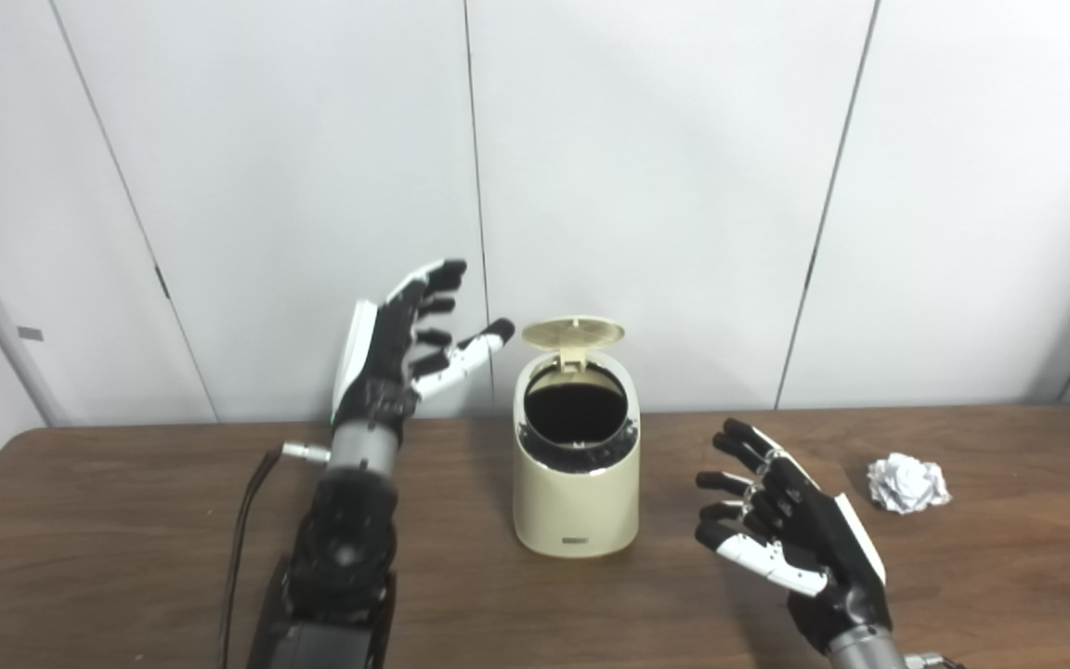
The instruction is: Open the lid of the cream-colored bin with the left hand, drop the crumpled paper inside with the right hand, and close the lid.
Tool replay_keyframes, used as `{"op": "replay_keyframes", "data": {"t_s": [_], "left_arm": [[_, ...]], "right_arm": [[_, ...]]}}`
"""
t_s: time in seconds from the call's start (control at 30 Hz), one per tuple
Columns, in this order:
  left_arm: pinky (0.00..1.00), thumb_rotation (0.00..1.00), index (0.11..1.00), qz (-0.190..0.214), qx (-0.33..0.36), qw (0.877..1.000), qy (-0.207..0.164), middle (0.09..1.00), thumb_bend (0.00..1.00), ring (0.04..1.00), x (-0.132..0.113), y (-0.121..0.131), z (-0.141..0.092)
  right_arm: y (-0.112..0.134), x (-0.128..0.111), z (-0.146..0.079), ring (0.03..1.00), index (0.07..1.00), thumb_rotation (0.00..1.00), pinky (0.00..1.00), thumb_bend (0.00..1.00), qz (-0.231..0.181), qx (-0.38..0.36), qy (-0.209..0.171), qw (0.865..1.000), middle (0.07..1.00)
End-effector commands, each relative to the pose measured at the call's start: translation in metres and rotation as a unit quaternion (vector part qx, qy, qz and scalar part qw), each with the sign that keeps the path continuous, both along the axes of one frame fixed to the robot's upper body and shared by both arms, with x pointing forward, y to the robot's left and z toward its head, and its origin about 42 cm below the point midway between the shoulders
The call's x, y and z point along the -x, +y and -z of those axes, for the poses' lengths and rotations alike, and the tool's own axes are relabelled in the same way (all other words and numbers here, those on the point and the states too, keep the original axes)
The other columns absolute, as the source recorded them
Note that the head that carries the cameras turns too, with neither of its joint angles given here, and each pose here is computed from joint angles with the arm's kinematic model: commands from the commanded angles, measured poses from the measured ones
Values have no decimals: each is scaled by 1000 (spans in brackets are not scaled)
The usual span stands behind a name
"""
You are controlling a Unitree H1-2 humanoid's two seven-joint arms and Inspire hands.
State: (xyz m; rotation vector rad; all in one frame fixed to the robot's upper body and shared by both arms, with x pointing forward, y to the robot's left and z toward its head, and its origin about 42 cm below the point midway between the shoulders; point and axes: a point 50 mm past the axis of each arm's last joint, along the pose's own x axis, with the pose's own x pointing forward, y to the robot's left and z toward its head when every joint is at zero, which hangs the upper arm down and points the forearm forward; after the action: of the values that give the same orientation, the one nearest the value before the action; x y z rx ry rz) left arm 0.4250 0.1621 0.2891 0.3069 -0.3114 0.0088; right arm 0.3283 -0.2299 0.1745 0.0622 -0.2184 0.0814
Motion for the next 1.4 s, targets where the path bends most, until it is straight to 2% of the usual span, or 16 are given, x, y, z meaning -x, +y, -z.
{"op": "replay_keyframes", "data": {"t_s": [0.0, 0.2, 0.4, 0.5, 0.67, 0.8, 0.93, 1.1, 1.17, 1.2, 1.27, 1.3, 1.37], "left_arm": [[639, 329, 854, 13, 32, 999, -34, 812, 616, 789, 8, 2, -19], [606, 347, 835, 44, 129, 991, -11, 794, 692, 733, 27, 8, 10], [604, 359, 883, 67, 174, 982, 0, 825, 655, 752, 45, 12, 45], [662, 357, 899, 73, 179, 981, 7, 835, 657, 783, 54, 15, 59], [702, 293, 909, 73, 180, 981, 24, 843, 663, 796, 66, 18, 74], [693, 327, 934, 87, 177, 980, 29, 873, 716, 835, 72, 18, 86], [727, 346, 976, 112, 167, 979, 31, 927, 768, 888, 74, 20, 100], [748, 315, 989, 122, 136, 983, 24, 935, 735, 900, 73, 22, 107], [756, 315, 978, 119, 133, 984, 23, 928, 730, 901, 73, 24, 108], [759, 321, 972, 118, 133, 984, 25, 927, 729, 904, 72, 25, 109], [775, 323, 966, 117, 136, 983, 26, 927, 733, 909, 71, 27, 110], [779, 323, 964, 118, 137, 983, 25, 928, 733, 914, 70, 28, 110], [781, 322, 960, 117, 136, 983, 25, 927, 731, 914, 69, 30, 111]], "right_arm": [[1, -6, -18, 701, 829, 207, 543, 854, -3, 3, -42, 999, 847], [3, -5, -18, 692, 833, 223, 530, 847, -9, 11, -40, 999, 852], [4, -4, -17, 692, 833, 213, 539, 827, -10, 11, -40, 999, 852], [4, -4, -17, 697, 835, 206, 541, 823, -12, 9, -39, 999, 854], [3, -5, -17, 695, 837, 198, 543, 815, -12, 9, -39, 999, 855], [1, -5, -16, 699, 839, 187, 542, 824, -15, 4, -36, 999, 858], [-3, -2, -16, 699, 840, 195, 549, 826, -11, 12, -36, 999, 854], [-10, -4, -22, 738, 834, 179, 643, 821, -4, 16, -40, 999, 856], [-20, -8, -30, 756, 842, 169, 639, 824, -1, 22, -48, 999, 867], [-26, -11, -35, 760, 849, 163, 625, 829, 6, 39, -53, 998, 869], [-40, -18, -46, 756, 871, 178, 674, 830, 23, 108, -59, 992, 871], [-50, -22, -53, 769, 889, 181, 713, 822, 25, 154, -61, 986, 883], [-65, -30, -69, 763, 900, 220, 654, 827, 25, 248, -64, 966, 898]]}}
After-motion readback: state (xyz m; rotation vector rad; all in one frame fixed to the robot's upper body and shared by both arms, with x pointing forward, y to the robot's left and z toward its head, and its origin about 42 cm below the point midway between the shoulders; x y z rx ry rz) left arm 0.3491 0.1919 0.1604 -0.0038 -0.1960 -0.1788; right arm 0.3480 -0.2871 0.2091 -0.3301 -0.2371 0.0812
